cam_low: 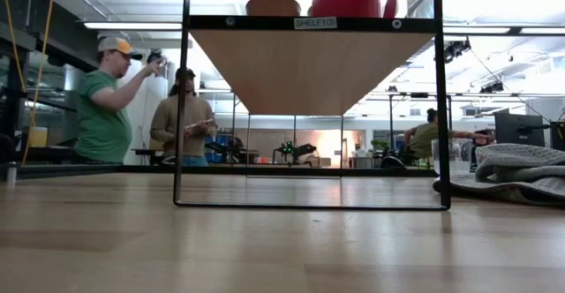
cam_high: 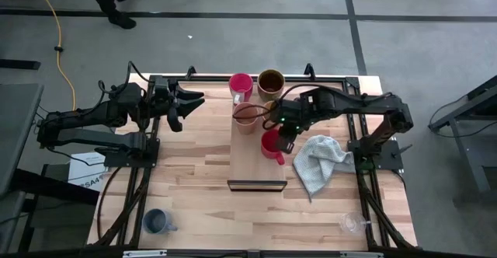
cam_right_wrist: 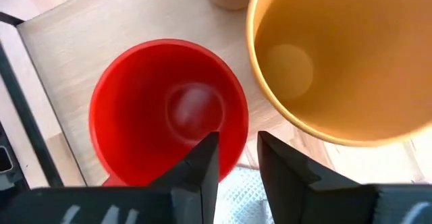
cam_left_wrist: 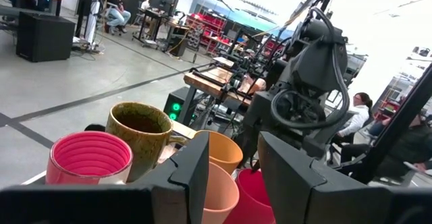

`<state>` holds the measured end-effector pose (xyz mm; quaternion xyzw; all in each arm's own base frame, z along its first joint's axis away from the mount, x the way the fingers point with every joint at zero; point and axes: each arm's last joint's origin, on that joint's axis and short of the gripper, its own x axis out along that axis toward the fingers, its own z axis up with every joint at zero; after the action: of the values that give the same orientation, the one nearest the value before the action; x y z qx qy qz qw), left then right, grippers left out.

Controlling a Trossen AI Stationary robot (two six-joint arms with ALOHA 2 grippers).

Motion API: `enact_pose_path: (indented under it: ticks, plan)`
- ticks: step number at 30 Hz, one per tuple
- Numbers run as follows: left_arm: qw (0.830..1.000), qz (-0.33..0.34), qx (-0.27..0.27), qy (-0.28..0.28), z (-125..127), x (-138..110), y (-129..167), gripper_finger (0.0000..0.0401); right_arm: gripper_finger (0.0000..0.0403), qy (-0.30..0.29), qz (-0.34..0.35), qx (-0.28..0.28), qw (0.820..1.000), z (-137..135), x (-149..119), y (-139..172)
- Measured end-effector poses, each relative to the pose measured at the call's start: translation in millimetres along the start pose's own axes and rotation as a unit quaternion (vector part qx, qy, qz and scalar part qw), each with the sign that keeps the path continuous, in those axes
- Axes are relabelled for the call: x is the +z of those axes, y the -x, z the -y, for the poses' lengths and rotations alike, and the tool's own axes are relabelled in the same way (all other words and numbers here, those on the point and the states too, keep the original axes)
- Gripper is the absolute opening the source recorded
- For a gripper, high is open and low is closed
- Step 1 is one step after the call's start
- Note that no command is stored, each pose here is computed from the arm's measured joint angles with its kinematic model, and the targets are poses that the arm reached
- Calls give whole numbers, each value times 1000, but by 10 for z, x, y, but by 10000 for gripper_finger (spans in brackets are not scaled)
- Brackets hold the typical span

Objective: Stack small to large cups/mugs on shelf
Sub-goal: Put the top transparent mug on the shelf

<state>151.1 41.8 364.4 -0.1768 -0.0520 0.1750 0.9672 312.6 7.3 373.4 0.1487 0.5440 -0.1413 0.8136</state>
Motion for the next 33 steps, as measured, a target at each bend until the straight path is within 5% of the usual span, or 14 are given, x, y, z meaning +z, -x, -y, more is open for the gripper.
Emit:
enact_pose_path:
  ticks: [15,22,28,33]
  plan:
    - [1000,0,0,0,0,0,0,117,171,40,19,-43,998,20,-463,552]
    - [1000,0,0,0,0,0,0,117,186,-20,38,-75,996,178,-1034,425]
    - [1000,0,0,0,-1,0,1,117,186,-114,92,-1,989,369,-1559,123]
    - [1000,0,0,0,0,0,1,117,186,-158,200,79,964,482,-1737,61]
